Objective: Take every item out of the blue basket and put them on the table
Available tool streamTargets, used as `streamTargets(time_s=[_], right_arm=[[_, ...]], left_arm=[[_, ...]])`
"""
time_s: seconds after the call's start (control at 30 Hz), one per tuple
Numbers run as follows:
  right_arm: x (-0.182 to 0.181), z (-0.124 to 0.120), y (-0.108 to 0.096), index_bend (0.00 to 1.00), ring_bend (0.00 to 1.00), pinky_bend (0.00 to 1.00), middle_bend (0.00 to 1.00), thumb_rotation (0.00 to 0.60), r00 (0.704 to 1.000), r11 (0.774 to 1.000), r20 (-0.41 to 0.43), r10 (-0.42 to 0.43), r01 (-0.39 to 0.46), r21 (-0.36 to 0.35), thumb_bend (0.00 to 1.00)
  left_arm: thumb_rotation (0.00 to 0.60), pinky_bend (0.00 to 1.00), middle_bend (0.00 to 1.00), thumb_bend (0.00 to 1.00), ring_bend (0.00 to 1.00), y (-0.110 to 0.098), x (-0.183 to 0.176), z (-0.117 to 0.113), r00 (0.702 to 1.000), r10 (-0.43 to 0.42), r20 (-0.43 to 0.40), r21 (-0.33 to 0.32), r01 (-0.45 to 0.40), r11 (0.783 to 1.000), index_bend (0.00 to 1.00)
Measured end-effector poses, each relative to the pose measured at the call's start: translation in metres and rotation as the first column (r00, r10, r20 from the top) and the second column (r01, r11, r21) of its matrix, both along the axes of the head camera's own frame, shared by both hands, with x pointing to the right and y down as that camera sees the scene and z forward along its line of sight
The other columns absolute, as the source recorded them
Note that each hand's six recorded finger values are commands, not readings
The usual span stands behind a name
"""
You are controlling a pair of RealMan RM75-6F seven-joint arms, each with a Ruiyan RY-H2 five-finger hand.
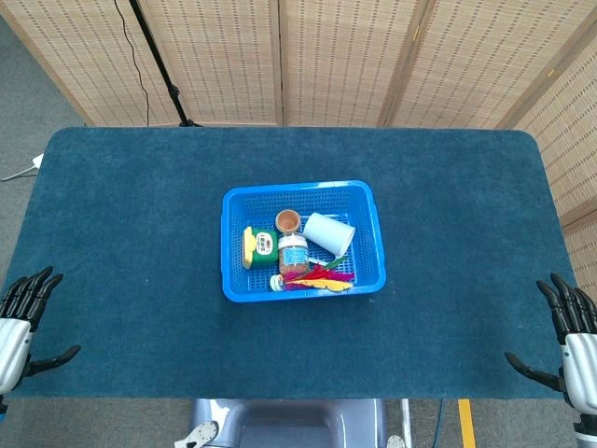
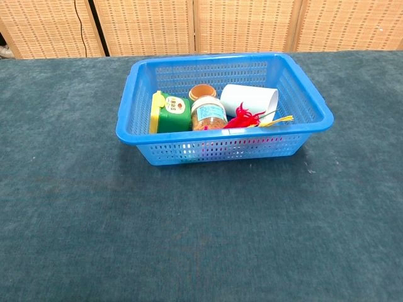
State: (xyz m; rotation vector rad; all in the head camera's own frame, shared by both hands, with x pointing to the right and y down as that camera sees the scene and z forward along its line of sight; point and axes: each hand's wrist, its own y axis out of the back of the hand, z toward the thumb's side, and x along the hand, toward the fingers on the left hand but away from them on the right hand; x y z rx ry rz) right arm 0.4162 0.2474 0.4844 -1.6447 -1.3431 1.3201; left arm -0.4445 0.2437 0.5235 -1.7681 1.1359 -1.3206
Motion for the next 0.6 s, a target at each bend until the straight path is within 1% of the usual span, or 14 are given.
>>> streamTargets(time_s=[0.37, 0.5, 0.6], right_arm=[[0.003, -0.001, -0.001, 0.0, 0.0, 0.0, 0.0, 0.6, 1.0, 1.0, 0.005, 0.015, -0.015, -0.003, 0.0], [0.006, -0.002, -0.002, 0.0, 0.0, 0.0, 0.0, 0.6, 1.0, 1.0, 0.002, 0.025, -0.025, 0.0, 0.0], [0.007, 0.0, -0.003, 0.0, 0.0, 0.0, 0.0, 0.6, 0.999, 0.999, 0.003, 0.032, -0.032, -0.006, 0.0]], left_arm=[[0.6, 0.0, 0.0, 0.0, 0.0, -0.002, 0.004, 0.004, 1.0, 0.013, -0.003, -0.01, -0.013, 1.0, 0.0], [0.6, 0.0, 0.0, 0.0, 0.0, -0.011, 0.013, 0.005, 0.999, 0.036, -0.018, -0.006, -0.036, 0.999, 0.0], [0.6, 0.0, 0.0, 0.0, 0.0, -0.023, 0.027, 0.006, 0.996, 0.082, -0.016, -0.003, -0.082, 0.997, 0.0]])
